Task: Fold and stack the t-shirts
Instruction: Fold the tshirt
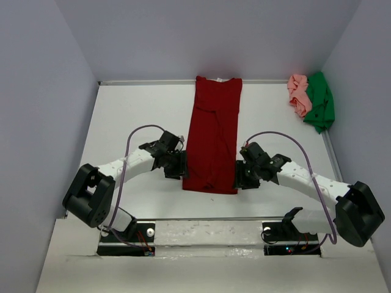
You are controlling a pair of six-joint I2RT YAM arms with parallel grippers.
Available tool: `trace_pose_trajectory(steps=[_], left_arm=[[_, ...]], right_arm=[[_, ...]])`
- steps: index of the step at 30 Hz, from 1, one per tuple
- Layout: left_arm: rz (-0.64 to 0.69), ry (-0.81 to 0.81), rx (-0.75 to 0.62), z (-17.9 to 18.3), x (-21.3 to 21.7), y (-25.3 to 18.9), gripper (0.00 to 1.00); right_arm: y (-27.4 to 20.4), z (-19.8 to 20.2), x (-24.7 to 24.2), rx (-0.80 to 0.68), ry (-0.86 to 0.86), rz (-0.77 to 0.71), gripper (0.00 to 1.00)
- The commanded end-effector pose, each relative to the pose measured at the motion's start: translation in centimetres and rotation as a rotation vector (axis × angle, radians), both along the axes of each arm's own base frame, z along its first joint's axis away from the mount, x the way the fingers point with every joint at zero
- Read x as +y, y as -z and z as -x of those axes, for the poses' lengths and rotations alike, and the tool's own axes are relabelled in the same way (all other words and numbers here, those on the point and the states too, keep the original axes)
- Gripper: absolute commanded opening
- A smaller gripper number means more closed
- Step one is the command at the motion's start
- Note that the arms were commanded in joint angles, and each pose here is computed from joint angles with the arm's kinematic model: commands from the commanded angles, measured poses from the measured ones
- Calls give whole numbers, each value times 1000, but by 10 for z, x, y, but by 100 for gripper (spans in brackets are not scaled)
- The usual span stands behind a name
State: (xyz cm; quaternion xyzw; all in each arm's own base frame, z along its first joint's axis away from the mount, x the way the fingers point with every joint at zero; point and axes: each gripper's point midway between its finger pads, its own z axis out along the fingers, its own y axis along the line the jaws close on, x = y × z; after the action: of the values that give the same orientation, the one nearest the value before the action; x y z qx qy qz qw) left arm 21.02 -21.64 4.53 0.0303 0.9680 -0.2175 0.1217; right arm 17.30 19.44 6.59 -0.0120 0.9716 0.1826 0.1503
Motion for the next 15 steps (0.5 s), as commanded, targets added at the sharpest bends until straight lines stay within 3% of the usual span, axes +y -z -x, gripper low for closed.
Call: trace_pose_trajectory(steps=[1, 15], left_arm=[[10, -35, 22, 14, 6, -2, 55], [36, -45, 83, 34, 9, 17, 55]], right_arm=[[20, 6, -5, 4, 62, 27, 49], [35, 5, 6, 4, 74, 29, 49]])
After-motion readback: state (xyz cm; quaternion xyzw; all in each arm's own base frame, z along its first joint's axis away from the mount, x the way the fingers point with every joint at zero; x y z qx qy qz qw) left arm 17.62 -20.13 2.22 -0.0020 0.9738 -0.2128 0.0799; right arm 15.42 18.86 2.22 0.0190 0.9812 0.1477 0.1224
